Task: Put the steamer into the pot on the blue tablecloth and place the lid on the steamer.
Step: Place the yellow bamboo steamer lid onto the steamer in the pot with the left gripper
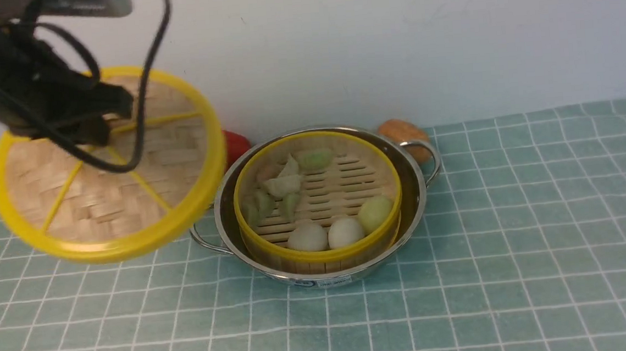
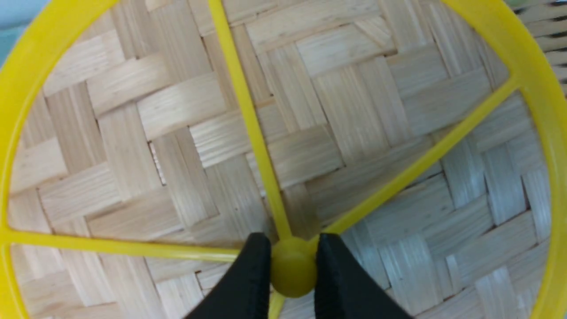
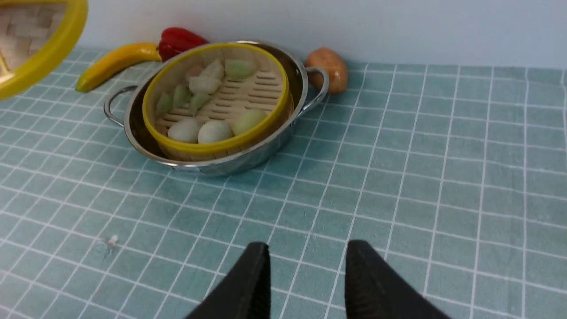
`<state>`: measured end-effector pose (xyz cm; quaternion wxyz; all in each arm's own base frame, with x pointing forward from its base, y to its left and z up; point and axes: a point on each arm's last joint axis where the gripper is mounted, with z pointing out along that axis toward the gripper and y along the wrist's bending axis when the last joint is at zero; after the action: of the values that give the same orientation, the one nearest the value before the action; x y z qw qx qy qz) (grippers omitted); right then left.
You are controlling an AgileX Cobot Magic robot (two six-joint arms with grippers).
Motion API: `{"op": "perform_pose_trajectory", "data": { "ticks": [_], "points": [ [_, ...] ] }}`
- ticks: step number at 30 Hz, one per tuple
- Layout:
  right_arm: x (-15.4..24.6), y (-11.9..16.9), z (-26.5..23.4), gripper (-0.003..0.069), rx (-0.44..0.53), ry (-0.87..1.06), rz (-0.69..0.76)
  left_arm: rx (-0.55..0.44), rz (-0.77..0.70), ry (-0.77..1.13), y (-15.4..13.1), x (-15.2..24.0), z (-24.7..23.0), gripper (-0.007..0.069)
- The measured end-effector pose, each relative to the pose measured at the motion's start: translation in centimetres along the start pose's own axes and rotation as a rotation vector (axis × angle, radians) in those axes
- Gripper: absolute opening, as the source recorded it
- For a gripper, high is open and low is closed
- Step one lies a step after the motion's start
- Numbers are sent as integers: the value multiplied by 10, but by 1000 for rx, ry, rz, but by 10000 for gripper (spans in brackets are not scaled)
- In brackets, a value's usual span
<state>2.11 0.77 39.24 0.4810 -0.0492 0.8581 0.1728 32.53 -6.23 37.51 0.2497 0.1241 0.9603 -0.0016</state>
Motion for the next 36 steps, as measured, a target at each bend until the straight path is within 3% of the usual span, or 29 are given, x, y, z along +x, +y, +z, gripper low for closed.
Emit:
{"op": "perform_pose_trajectory", "data": {
  "ticks": [5, 10, 20, 36],
  "points": [
    [1, 0, 1, 255, 2, 5, 13, 66, 199, 79, -71, -22, 53, 116],
    [2, 1, 1, 255, -14, 8, 54, 25, 356, 142, -122, -35, 111, 116],
    [2, 4, 1, 255, -43, 18, 74, 46, 351, 75, -137, -62, 125, 116],
    [3, 5, 1, 253, -59, 24, 82, 69, 354, 80, -144, -62, 152, 116]
  ]
}}
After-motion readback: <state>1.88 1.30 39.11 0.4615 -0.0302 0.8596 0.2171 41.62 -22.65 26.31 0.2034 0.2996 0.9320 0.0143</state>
